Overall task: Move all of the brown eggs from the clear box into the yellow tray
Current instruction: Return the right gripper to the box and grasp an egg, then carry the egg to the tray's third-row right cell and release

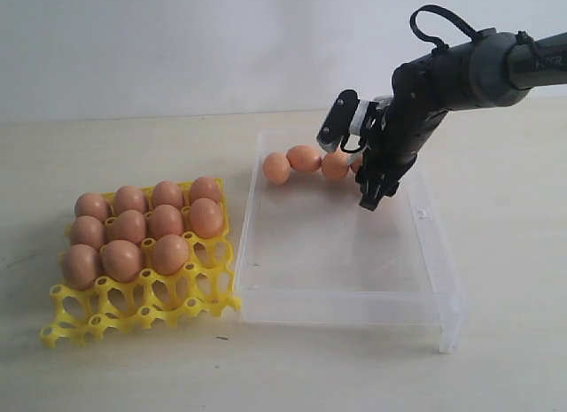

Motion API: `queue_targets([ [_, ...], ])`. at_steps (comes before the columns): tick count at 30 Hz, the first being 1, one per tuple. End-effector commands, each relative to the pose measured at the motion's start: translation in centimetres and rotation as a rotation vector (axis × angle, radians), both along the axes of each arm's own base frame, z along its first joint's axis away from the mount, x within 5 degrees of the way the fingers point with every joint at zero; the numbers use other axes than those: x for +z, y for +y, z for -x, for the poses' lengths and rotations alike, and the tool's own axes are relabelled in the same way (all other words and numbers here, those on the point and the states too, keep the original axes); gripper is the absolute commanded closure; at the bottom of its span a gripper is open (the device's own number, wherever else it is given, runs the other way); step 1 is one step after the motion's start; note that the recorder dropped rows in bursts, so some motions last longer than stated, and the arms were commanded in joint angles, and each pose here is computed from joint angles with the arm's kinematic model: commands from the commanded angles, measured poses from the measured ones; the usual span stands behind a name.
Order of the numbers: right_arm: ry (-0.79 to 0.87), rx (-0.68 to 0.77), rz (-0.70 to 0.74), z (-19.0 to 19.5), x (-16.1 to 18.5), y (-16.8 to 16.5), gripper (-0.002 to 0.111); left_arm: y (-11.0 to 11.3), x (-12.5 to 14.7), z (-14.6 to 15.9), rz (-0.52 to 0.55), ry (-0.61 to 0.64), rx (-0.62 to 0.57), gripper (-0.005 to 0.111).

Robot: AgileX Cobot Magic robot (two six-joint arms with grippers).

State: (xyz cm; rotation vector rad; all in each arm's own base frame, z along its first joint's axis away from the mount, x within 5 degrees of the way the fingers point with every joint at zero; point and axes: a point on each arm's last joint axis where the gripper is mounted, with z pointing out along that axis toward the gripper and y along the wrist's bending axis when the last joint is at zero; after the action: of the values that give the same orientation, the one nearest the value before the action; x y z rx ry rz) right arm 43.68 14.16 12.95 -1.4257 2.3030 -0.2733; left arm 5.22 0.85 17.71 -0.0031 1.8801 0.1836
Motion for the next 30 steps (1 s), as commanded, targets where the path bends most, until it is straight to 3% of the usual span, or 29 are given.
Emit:
queue_targets([
  [1,-0.005,-0.049,-0.062,-0.9,-0.6,0.2,0.053,0.0,0.2,0.0,0.002,-0.018,-0.006,0.107],
  [5,0.000,-0.064,-0.082,-1.2,-1.0,0.4,0.061,0.0,0.2,0.0,0.002,-0.018,-0.006,0.107],
  [10,0.005,-0.143,-0.123,-1.2,-0.9,0.4,0.106,0.0,0.2,0.0,0.002,-0.018,-0.006,0.107],
  [17,0.019,-0.283,-0.213,-0.7,1.7,0.5,0.108,0.0,0.2,0.0,0.002,-0.018,-0.006,0.107],
  [22,0.052,-0.384,-0.343,0.9,5.7,1.8,0.108,0.0,0.2,0.0,0.002,-0.018,-0.006,0.107],
  [27,-0.060,-0.311,-0.618,6.0,9.8,7.2,0.108,0.0,0.2,0.0,0.002,-0.018,-0.006,0.107],
  [30,-0.163,-0.200,-0.716,9.8,9.6,10.9,0.108,0.0,0.2,0.0,0.002,-0.018,-0.006,0.107],
])
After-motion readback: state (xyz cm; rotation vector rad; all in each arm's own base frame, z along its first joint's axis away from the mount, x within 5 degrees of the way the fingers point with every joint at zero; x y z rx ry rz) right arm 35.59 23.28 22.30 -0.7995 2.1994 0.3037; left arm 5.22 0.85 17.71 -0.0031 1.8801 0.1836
